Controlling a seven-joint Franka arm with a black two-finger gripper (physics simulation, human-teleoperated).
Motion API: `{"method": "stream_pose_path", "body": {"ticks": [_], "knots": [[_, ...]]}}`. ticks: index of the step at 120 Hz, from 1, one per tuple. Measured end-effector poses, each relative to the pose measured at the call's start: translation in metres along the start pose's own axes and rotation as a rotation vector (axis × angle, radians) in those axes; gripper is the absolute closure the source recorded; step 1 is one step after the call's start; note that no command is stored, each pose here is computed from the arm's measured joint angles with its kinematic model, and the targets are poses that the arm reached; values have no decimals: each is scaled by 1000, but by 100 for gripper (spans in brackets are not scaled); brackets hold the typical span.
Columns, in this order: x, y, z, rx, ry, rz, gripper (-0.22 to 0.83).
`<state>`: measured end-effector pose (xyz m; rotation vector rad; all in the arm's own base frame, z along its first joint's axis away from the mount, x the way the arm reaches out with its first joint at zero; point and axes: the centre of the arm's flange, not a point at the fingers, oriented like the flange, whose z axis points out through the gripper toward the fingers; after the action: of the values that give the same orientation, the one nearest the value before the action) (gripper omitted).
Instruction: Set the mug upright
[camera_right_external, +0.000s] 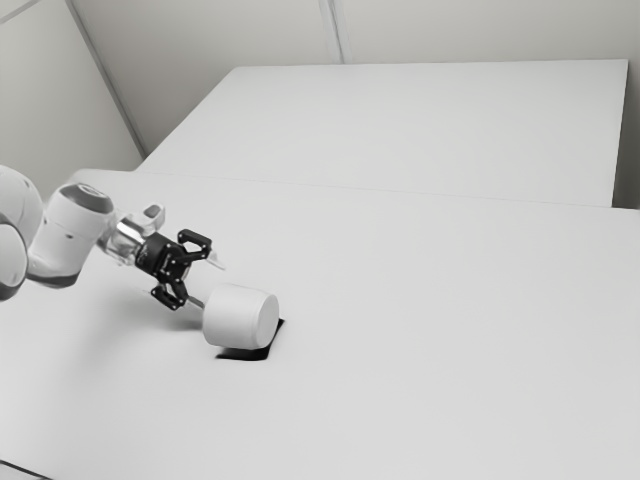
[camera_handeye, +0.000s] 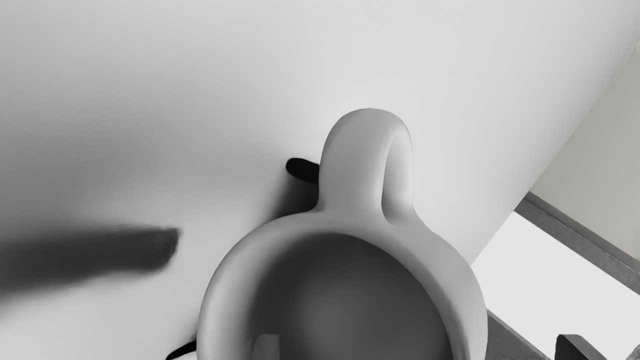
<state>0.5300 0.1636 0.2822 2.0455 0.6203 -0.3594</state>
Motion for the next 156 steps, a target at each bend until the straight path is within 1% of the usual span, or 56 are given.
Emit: {"method": "stream_pose_path", "body": {"ticks": [29,33,46,52,62,75,93,109,119,129,144,156], "knots": [[6,15,22,-88,-6,4,0],[7,16,22,-92,-5,4,6],[7,18,21,-89,-4,2,37],[7,18,22,-88,-5,0,47],[7,20,24,-86,-9,-3,60],[6,22,26,-82,-13,-10,69],[6,29,25,-71,-10,-12,75],[0,65,14,30,1,65,78],[-8,93,13,152,7,135,79],[-22,120,18,302,22,215,79],[-49,163,29,572,67,360,79],[-62,187,37,756,116,456,79]]}}
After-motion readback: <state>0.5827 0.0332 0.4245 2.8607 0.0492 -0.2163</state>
